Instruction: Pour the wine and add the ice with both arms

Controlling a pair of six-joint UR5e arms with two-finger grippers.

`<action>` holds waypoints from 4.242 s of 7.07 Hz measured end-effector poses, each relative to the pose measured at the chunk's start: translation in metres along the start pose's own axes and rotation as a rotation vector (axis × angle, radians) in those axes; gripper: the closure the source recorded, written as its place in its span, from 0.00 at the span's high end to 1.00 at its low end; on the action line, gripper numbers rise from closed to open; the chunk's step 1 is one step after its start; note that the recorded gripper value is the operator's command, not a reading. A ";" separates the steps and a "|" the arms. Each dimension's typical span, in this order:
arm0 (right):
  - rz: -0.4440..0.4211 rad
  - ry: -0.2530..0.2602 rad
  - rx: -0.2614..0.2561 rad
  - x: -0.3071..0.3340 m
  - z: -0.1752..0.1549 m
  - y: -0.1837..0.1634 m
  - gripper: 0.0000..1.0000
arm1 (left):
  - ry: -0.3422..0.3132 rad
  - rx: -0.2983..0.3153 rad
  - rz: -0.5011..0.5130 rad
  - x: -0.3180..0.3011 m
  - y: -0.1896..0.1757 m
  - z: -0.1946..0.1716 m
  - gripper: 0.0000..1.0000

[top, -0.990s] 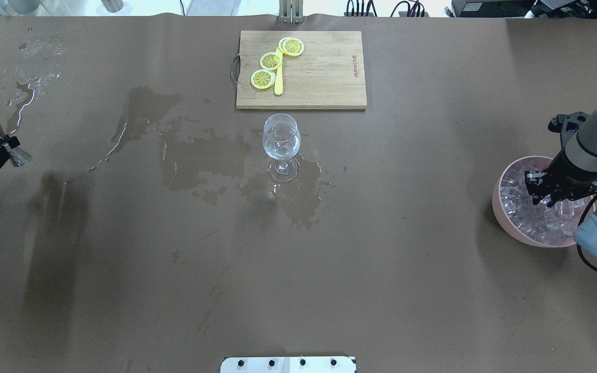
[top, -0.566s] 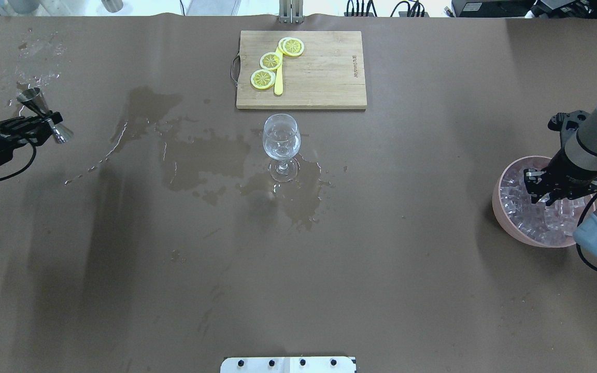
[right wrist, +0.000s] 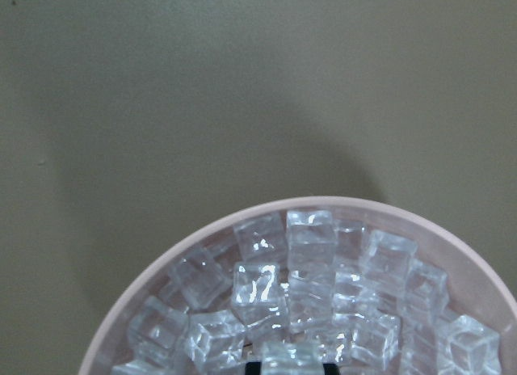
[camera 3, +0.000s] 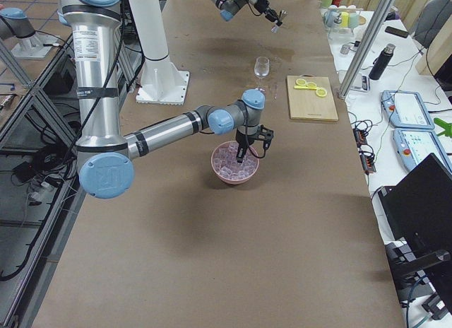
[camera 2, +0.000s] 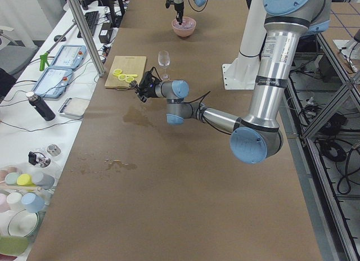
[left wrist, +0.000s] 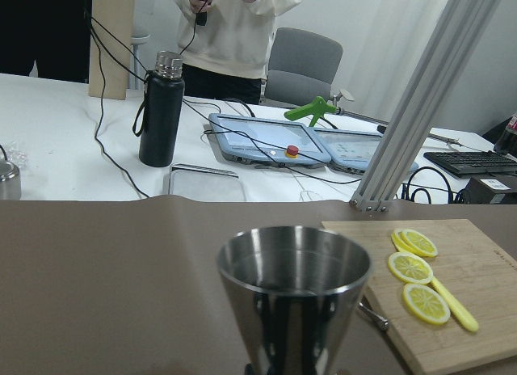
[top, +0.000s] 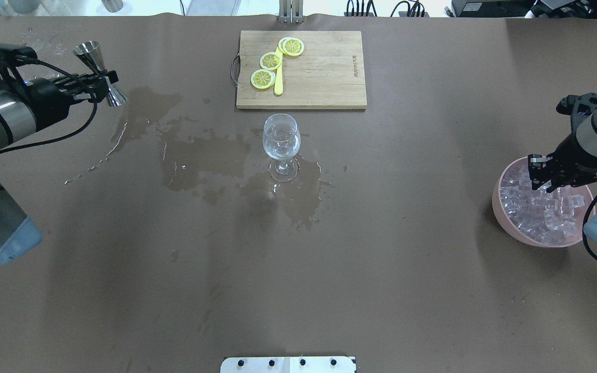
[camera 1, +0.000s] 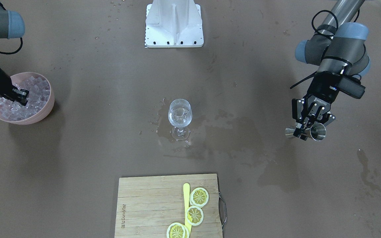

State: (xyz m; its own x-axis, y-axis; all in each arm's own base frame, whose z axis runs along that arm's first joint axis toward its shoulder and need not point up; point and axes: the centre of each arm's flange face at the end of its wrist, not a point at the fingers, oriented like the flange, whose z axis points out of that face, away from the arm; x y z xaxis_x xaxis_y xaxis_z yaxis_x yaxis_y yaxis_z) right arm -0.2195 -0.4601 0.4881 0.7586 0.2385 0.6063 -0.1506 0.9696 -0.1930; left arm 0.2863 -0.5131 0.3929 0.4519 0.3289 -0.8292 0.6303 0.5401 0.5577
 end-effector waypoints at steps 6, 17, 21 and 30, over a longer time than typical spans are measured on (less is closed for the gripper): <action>0.016 -0.080 0.091 0.004 -0.062 -0.019 0.20 | 0.003 0.051 0.303 0.138 0.030 0.038 0.00; 0.034 -0.144 0.154 -0.007 -0.122 -0.031 0.18 | -0.131 0.060 1.139 0.259 0.068 0.042 0.00; 0.064 -0.131 0.164 -0.001 -0.136 -0.031 0.18 | -0.154 0.047 1.362 0.275 0.074 0.043 0.00; 0.064 -0.107 0.163 -0.012 -0.134 -0.035 0.17 | -0.272 -0.009 1.599 0.282 0.063 0.053 0.00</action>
State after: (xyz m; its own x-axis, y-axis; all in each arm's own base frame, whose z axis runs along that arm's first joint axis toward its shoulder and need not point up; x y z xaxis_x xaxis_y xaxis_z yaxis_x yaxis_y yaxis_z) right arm -0.1383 -0.5038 0.3840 0.6736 0.2959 0.6773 -0.3033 0.9463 -0.1118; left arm 0.4865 -0.4272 0.1959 0.7003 0.3902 0.5977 -0.5709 -0.1964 0.7972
